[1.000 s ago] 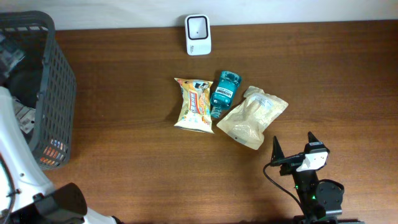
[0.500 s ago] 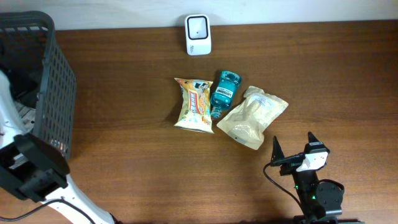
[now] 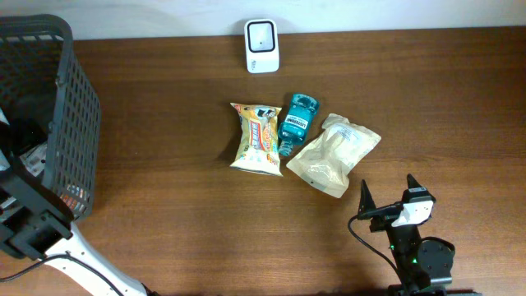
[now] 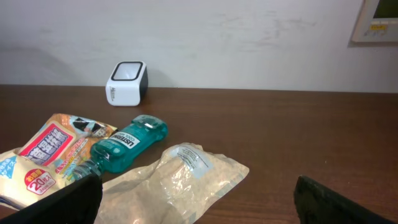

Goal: Scan the item barcode
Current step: 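Release the bottle on the table and withdraw left gripper to basket, then lower the left gripper into the basket onto the white printed packet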

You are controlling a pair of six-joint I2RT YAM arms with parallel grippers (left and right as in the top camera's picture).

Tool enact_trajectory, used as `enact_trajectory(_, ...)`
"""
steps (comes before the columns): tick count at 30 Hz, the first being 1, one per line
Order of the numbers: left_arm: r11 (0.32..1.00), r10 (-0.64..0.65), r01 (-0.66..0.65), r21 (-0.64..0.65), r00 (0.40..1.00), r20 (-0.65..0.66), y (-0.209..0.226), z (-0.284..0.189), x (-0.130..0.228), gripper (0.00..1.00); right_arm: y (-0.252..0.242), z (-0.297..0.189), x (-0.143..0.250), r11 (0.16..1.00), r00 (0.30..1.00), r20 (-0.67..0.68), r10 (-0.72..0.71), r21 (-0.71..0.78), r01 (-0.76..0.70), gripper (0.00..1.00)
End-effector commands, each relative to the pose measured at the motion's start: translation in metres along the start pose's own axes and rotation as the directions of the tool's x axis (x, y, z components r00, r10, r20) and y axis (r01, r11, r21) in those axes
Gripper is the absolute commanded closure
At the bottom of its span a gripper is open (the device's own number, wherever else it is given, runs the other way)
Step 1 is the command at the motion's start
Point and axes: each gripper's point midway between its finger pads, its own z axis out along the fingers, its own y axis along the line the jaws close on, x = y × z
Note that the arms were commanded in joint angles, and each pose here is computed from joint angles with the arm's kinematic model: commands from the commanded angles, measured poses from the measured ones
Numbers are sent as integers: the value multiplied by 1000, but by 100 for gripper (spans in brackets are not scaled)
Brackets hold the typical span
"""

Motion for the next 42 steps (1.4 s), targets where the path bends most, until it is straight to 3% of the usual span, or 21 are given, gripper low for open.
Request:
enact_trajectory(1,998,46,-46,33,999,-10,-14,10,0,14,-3,0,3,1000,1000,-2,5,16,-5,2)
enact_trajectory(5,1000,25,-25,13,999,26,-21,13,-10,22,-3,0,3,1000,1000,-2,5,16,-5,2)
enact_trajectory(12,992,-37,47,-115,996,86,-9,15,-24,18,-3,0,3,1000,1000,-2,5,16,-5,2)
enact_trajectory(28,988,-81,79,-132,997,-11,-14,73,-6,21,-3,0,3,1000,1000,-2,5,17,-5,2)
enact_trajectory(30,988,-81,79,-132,997,-11,-14,76,-6,25,-3,0,3,1000,1000,-2,5,17,-5,2)
enact_trajectory(33,988,-82,81,-131,997,1,-14,77,-9,47,-3,0,3,1000,1000,-2,5,17,-5,2)
enact_trajectory(42,988,-83,83,-129,997,8,-14,71,-12,50,-3,0,3,1000,1000,-2,5,17,-5,2)
